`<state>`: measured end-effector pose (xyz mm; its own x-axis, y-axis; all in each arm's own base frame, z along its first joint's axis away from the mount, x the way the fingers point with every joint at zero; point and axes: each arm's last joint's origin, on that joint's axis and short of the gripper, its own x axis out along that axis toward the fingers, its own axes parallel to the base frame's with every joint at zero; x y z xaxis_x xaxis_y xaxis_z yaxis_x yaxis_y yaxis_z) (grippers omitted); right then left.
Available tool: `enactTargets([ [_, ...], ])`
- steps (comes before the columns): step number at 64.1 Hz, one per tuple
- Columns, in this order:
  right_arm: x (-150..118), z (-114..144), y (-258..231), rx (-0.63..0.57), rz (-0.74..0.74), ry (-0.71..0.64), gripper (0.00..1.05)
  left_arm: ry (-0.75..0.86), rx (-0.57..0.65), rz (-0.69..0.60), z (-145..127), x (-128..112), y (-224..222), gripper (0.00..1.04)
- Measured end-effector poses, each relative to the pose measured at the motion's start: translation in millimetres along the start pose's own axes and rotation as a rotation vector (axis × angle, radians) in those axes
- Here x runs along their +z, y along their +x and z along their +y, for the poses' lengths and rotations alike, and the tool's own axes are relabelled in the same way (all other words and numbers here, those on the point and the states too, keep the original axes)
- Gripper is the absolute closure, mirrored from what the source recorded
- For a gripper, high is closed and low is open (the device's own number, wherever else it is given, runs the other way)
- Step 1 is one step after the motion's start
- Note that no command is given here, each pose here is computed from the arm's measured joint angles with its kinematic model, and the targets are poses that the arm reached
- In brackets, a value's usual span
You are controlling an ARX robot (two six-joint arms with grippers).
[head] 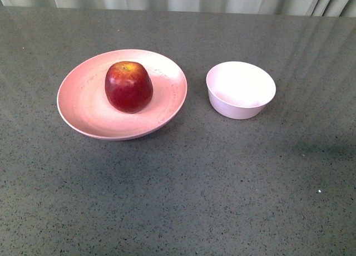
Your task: Move apple from plate to bowl
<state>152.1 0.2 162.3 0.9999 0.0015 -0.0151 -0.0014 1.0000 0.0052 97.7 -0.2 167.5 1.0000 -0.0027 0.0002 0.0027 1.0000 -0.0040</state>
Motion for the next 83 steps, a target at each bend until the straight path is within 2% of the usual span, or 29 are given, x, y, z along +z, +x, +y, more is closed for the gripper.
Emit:
enactTargets([
  [38, 11.0, 0.1, -27.3, 0.000, -0.037, 0.000, 1.03, 0.000, 0.000, 0.000, 0.0, 0.0, 0.0, 0.09],
  [83, 10.5, 0.1, -45.8, 0.000, -0.036, 0.000, 1.03, 0.000, 0.000, 0.000, 0.0, 0.0, 0.0, 0.09],
])
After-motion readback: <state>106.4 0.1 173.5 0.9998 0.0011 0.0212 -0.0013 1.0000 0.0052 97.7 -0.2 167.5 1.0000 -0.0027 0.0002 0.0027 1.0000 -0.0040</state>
